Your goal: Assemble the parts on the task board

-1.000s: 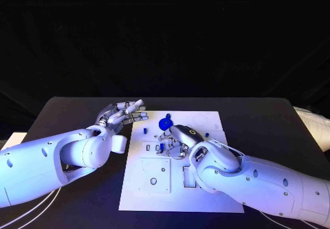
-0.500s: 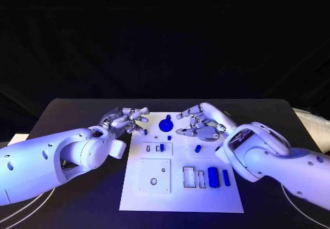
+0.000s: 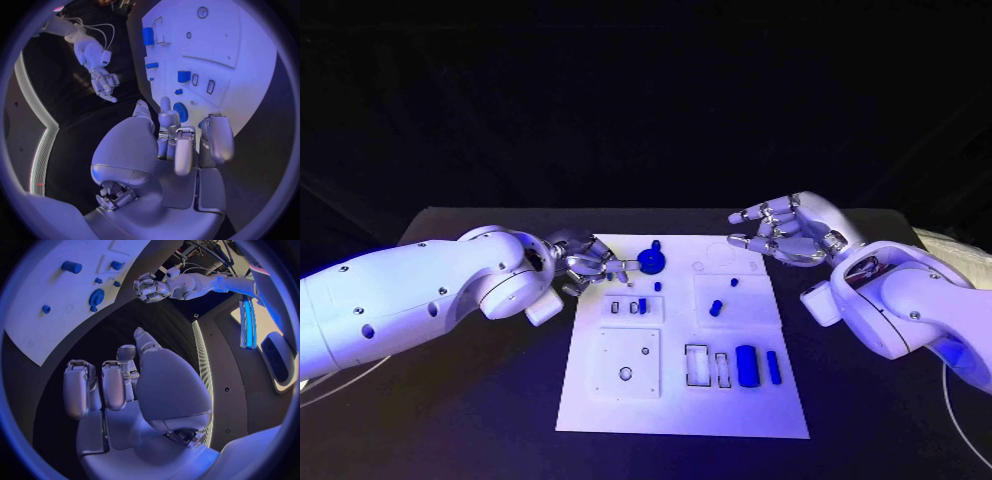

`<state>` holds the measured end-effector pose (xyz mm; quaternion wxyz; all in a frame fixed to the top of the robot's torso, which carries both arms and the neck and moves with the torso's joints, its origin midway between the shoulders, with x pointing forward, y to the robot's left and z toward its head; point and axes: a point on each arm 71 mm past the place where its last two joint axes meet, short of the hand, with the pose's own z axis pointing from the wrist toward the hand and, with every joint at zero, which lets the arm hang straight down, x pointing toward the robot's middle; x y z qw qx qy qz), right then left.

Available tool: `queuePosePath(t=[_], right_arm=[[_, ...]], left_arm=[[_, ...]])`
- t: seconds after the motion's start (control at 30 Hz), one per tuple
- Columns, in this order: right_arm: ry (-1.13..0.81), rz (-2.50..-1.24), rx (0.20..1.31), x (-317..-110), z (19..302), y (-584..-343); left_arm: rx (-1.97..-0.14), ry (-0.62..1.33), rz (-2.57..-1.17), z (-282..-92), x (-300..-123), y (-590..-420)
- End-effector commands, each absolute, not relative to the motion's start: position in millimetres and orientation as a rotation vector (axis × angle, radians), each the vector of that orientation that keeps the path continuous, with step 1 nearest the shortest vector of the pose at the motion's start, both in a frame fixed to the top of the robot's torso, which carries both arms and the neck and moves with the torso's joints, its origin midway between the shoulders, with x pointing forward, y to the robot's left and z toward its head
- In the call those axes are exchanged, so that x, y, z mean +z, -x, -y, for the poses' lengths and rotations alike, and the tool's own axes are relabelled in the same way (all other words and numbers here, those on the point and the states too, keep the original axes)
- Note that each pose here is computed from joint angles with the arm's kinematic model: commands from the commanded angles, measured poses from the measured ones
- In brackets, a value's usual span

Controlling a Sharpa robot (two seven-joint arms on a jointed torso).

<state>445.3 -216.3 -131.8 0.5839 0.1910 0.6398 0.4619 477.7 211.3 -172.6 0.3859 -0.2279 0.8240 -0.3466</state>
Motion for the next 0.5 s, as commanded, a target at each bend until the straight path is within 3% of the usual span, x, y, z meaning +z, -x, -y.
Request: queuePosePath(t=[0.03,0.5], right_arm=[[-0.526,-1.453,1.130,-131.0,220.1,-448.2],[-0.493,-1.475,1.089,-134.3,219.3,-451.6]], left_arm=[[-0.561,0.386,-2.225,-212.9,-176.9,-480.4],[-0.448,0.294,-2.308,-173.8,-175.6,-497.5]])
